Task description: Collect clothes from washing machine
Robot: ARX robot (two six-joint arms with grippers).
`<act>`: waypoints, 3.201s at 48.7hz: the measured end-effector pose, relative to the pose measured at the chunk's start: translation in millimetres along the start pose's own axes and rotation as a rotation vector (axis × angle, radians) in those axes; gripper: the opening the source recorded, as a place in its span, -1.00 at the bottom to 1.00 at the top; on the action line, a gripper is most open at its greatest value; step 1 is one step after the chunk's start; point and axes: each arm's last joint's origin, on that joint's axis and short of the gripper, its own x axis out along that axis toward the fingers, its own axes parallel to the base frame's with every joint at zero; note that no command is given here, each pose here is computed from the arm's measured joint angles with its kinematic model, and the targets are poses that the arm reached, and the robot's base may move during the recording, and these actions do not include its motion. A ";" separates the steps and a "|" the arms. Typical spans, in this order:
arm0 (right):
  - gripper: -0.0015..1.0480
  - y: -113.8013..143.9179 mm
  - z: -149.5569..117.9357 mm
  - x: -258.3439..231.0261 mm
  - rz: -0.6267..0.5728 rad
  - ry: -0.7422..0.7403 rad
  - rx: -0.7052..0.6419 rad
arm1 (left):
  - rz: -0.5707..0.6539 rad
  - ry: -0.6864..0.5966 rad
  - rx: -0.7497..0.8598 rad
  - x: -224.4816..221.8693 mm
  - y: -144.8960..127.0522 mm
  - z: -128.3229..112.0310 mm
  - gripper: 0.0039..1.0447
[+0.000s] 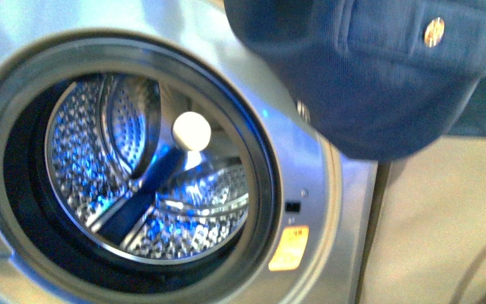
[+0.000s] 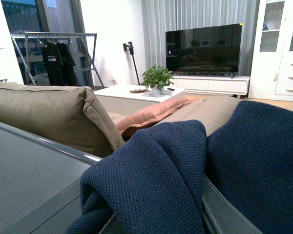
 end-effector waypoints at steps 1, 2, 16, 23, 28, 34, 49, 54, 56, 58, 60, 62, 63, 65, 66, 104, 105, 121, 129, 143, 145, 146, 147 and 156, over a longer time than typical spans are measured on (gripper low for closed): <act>0.85 0.3 6.2 5.1 0.009 -0.006 -0.006 | 0.000 0.000 0.000 0.0 0.0 0.0 -0.79; 0.85 0.8 12.8 10.6 0.019 -0.012 -0.013 | 0.000 0.000 0.000 0.0 0.0 0.0 -0.79; 0.85 5.3 86.5 76.5 0.159 -0.078 -0.139 | 0.000 0.000 0.000 0.0 0.0 0.0 -0.79; 0.85 2.6 103.1 105.3 0.205 -0.063 -0.159 | 0.000 0.000 0.000 0.0 0.0 0.0 -0.79; 0.85 3.9 110.4 124.4 0.257 -0.049 -0.153 | 0.000 0.000 0.000 0.0 0.0 0.0 -0.79; 0.85 9.3 115.1 142.4 0.318 -0.028 -0.143 | 0.000 0.000 0.000 0.0 0.0 0.0 -0.79; 0.85 18.0 110.5 183.8 0.370 0.031 -0.130 | 0.000 0.000 0.000 0.0 0.0 0.0 -0.79; 0.85 20.6 104.8 190.0 0.386 0.055 -0.120 | 0.000 0.000 0.000 0.0 0.0 0.0 -0.79; 0.85 22.9 102.3 192.2 0.397 0.063 -0.113 | 0.000 0.000 0.000 0.0 0.0 0.0 -0.79; 0.85 24.6 100.4 193.6 0.406 0.069 -0.109 | 0.000 0.000 0.000 0.0 0.0 0.0 -0.79; 0.85 26.9 99.2 194.5 0.418 0.073 -0.105 | 0.000 0.000 0.000 0.0 0.0 0.0 -0.79; 0.85 30.1 98.5 195.3 0.437 0.072 -0.101 | 0.000 0.000 0.000 0.0 0.0 0.0 -0.79; 0.85 30.7 98.3 195.4 0.441 0.073 -0.098 | 0.000 0.000 0.000 0.0 0.0 0.0 -0.79; 0.85 34.1 98.4 195.2 0.470 0.068 -0.090 | 0.000 0.000 0.000 0.0 0.0 0.0 -0.79; 0.85 34.9 98.3 195.0 0.477 0.067 -0.087 | 0.000 0.000 0.000 0.0 0.0 0.0 -0.79; 0.85 63.5 79.6 175.1 0.656 0.117 0.139 | -0.003 0.000 0.000 0.0 -0.1 0.0 -0.79; 0.85 66.1 79.6 177.8 0.648 0.114 0.135 | -0.003 0.000 0.000 0.0 -0.1 0.0 -0.79; 0.85 99.0 80.1 197.9 0.570 0.054 0.043 | 0.000 0.000 0.000 0.0 0.0 0.0 -0.79; 0.85 111.2 80.8 206.8 0.514 0.028 0.006 | 0.001 0.000 0.000 0.0 0.0 0.0 -0.79; 0.85 120.4 81.2 227.5 0.320 -0.010 -0.039 | 0.003 -0.001 0.000 -0.1 0.1 0.2 -0.79; 0.85 121.3 79.8 230.6 0.282 -0.013 -0.053 | 0.003 -0.001 0.000 -0.1 0.1 0.2 -0.79; 0.85 121.8 79.4 231.6 0.267 -0.011 -0.065 | 0.003 -0.001 0.000 -0.1 0.1 0.2 -0.79; 0.85 122.7 78.6 232.8 0.243 -0.008 -0.081 | 0.003 -0.001 0.000 -0.1 0.1 0.2 -0.79; 0.85 126.0 73.8 237.6 0.209 0.003 -0.135 | 0.003 -0.001 0.000 -0.1 0.1 0.2 -0.79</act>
